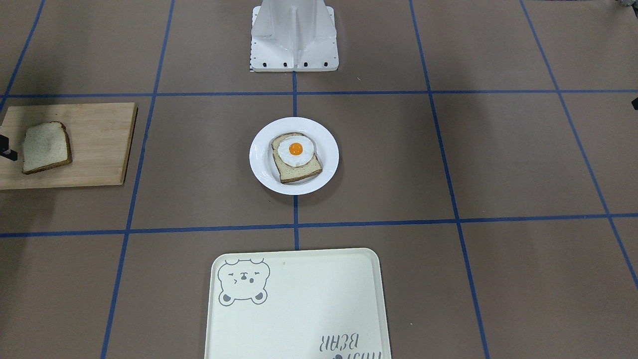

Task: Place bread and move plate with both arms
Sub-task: 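Lower the right gripper onto the bread slice on the wooden board and grasp it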

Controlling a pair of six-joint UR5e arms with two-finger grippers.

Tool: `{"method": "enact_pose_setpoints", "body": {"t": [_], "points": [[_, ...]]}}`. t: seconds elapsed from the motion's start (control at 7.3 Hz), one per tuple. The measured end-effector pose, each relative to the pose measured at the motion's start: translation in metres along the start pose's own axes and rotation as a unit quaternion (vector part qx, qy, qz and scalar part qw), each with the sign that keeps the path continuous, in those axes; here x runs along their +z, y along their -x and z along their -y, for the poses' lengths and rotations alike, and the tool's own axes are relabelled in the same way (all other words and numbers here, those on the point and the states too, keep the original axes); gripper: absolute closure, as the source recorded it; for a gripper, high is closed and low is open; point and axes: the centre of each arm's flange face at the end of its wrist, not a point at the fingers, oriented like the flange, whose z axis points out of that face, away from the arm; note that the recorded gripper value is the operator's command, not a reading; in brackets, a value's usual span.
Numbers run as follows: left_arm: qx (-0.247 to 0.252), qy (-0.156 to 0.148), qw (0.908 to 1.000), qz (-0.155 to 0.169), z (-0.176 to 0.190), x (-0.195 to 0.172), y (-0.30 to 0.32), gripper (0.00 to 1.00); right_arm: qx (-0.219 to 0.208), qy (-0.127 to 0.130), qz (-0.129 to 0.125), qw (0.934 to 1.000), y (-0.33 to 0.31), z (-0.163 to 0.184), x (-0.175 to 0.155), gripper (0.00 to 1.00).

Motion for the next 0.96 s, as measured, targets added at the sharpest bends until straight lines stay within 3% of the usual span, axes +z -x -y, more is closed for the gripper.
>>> {"method": "enact_pose_setpoints", "body": {"t": [0.55, 0.68, 0.82, 0.96], "points": [[-0.001, 0.002, 0.9997, -0.023, 0.003, 0.001, -0.003, 0.01, 0.024, 0.0, 0.015, 0.9996, -0.003, -0.025, 0.037, 0.23], [-0.001, 0.002, 0.9997, -0.024, 0.005, 0.001, -0.004, 0.01, 0.025, 0.002, 0.014, 0.9996, -0.006, -0.026, 0.039, 0.29], [-0.001, 0.002, 0.9997, -0.025, 0.005, 0.002, -0.004, 0.01, 0.026, 0.002, 0.014, 0.9996, -0.007, -0.025, 0.041, 0.46], [-0.001, 0.003, 0.9997, -0.025, 0.006, 0.002, -0.004, 0.01, 0.027, 0.003, 0.013, 0.9995, -0.008, -0.024, 0.042, 0.53]]}}
